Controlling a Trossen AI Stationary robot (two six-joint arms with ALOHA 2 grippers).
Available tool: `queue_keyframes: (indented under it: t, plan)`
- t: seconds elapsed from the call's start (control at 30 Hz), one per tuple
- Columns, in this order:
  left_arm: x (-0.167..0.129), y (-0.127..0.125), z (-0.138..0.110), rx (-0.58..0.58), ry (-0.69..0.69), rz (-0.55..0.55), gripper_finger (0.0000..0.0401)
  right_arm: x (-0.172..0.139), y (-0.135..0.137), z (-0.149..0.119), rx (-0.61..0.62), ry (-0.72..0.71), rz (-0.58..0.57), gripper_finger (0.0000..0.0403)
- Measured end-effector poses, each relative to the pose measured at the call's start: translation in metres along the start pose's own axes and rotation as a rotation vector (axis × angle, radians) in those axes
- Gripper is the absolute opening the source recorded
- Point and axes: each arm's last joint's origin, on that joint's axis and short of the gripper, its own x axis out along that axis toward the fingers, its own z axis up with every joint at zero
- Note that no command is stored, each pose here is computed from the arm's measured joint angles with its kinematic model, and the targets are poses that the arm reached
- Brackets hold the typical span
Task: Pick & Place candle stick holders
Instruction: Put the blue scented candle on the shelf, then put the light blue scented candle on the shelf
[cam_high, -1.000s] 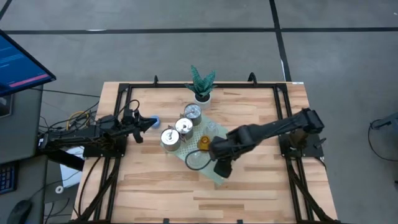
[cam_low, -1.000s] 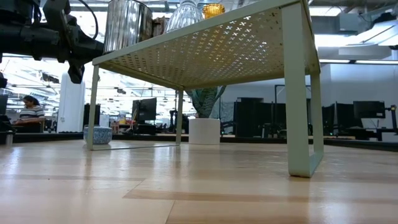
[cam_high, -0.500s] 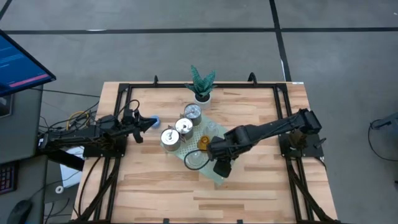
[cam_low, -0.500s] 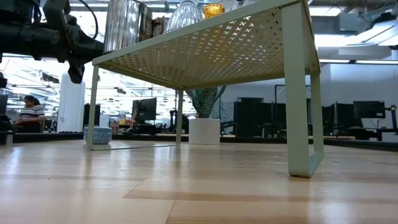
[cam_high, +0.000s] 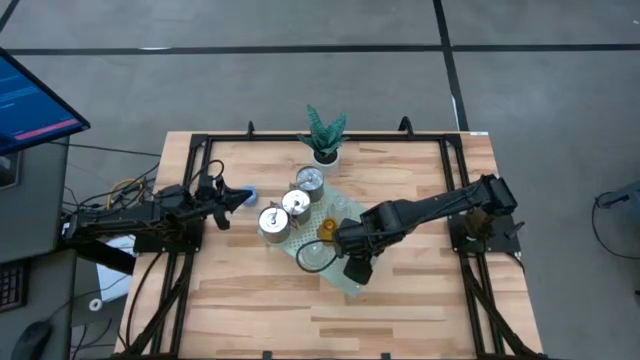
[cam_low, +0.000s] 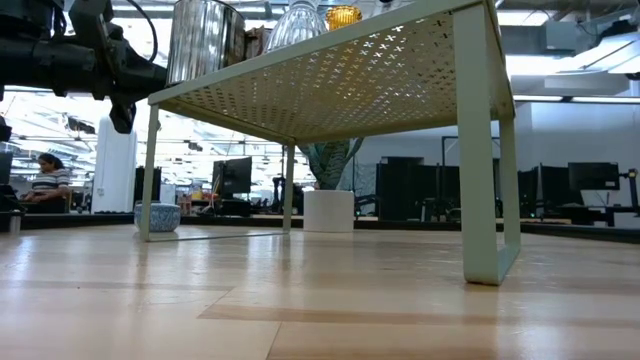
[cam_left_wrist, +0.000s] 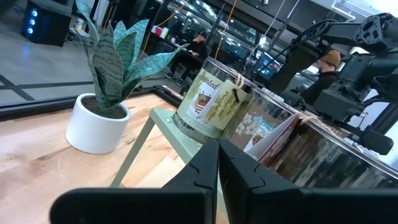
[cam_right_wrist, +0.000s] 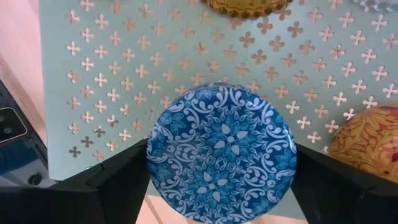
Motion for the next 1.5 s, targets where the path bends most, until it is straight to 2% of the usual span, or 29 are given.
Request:
queue_keyframes:
  t: [0.23, 0.5, 0.67, 0.77, 0.97, 1.1, 1.2, 1.37, 1.5]
  plan:
    - [0.000, 0.000, 0.001, -0.001, -0.006, -0.003, 0.0011, -0.010, -0.009, -0.001, -0.001, -0.005, 0.001, 0.0334]
    - [0.000, 0.000, 0.001, -0.001, -0.006, -0.003, 0.0011, -0.051, -0.025, -0.013, 0.017, -0.099, 0.078, 0.0335]
    - [0.000, 0.000, 0.001, -0.001, -0.006, -0.004, 0.0011, -0.086, -0.040, -0.030, 0.040, -0.194, 0.137, 0.0330]
    - [0.000, 0.000, 0.001, -0.001, -0.006, -0.003, 0.0011, -0.112, -0.049, -0.045, 0.026, -0.308, 0.161, 0.0329]
    - [0.000, 0.000, 0.001, -0.002, -0.007, -0.003, 0.0011, -0.171, -0.074, -0.093, -0.069, -0.674, 0.119, 0.0331]
    - [0.000, 0.000, 0.001, -0.002, -0.010, -0.005, 0.0011, -0.209, -0.102, -0.132, -0.113, -0.907, 0.120, 0.0324]
    - [0.000, -0.001, 0.001, -0.003, -0.013, -0.006, 0.0011, -0.228, -0.129, -0.156, -0.109, -1.026, 0.139, 0.0318]
    - [0.000, -0.001, 0.001, -0.003, -0.014, -0.007, 0.0011, -0.233, -0.161, -0.180, -0.137, -1.149, 0.191, 0.0309]
    - [0.000, -0.001, 0.002, -0.008, -0.022, -0.011, 0.0011, -0.209, -0.174, -0.194, -0.209, -1.191, 0.247, 0.0304]
